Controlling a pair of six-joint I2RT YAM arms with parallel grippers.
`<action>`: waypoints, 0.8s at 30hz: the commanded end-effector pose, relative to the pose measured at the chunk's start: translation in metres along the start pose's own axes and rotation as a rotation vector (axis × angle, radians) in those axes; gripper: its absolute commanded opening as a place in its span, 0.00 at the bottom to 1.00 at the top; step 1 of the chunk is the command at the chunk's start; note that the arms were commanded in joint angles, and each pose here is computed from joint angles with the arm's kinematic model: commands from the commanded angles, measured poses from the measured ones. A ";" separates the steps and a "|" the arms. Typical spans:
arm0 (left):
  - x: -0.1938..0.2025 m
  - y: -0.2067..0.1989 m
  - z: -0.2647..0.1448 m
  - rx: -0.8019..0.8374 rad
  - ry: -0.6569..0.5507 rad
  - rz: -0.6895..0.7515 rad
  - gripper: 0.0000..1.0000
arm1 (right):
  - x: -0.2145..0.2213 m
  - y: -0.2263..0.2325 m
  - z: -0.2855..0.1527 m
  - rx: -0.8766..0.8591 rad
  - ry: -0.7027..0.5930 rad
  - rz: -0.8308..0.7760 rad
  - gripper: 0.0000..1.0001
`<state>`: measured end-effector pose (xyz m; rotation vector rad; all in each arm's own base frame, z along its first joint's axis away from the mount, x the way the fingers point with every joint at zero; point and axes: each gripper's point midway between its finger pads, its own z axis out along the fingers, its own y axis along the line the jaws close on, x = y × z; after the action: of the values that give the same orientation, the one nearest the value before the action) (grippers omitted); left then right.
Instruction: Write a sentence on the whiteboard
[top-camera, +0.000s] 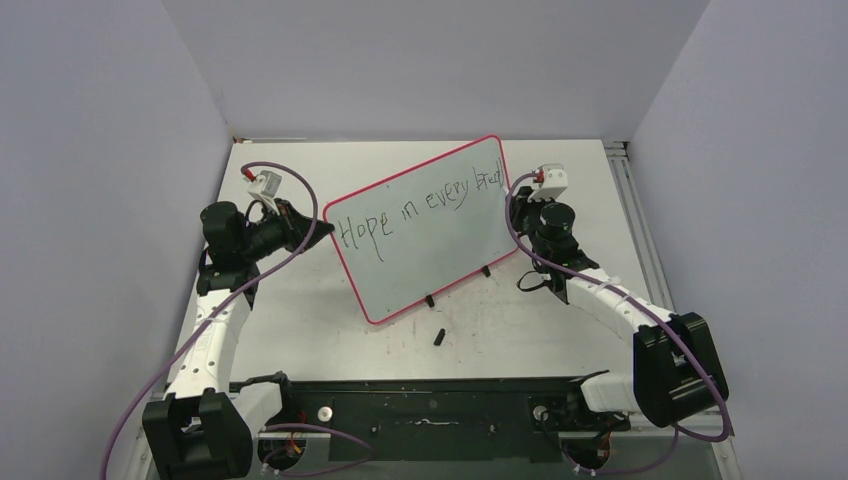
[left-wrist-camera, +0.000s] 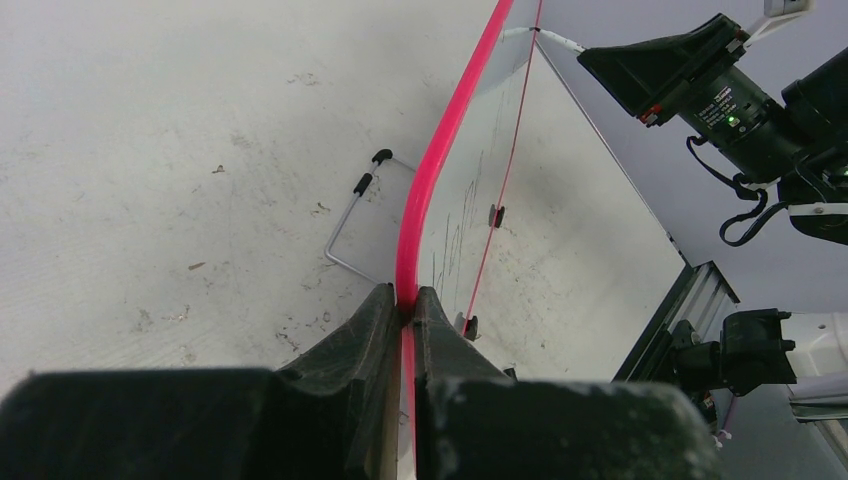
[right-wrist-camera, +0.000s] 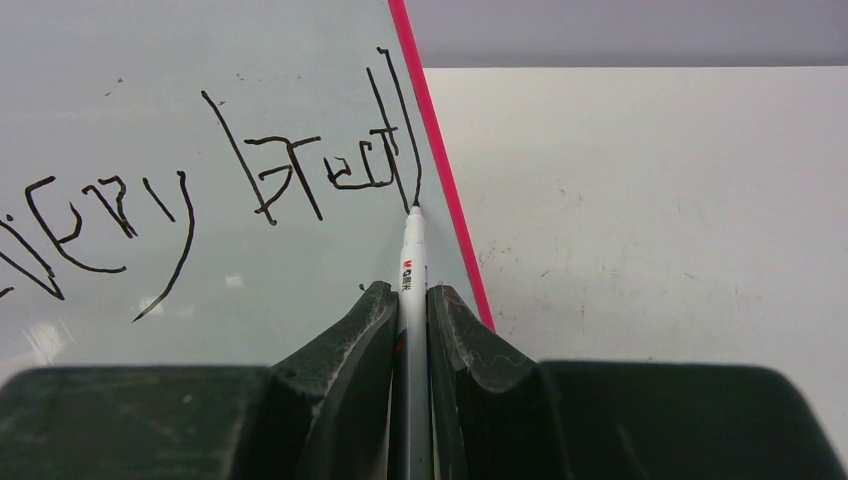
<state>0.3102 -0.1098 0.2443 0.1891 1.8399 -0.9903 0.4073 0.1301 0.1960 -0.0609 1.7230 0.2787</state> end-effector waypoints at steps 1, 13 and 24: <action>-0.011 -0.004 -0.001 0.003 -0.017 0.036 0.00 | -0.025 0.005 0.000 -0.015 -0.071 0.016 0.05; -0.011 -0.004 0.000 0.002 -0.016 0.036 0.00 | -0.058 0.005 0.011 0.003 -0.149 -0.003 0.05; -0.011 -0.004 -0.001 0.002 -0.015 0.036 0.00 | -0.053 0.003 0.019 0.012 -0.136 -0.013 0.05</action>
<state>0.3102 -0.1098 0.2443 0.1897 1.8398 -0.9904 0.4230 0.1310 0.2168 -0.0595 1.6742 0.2555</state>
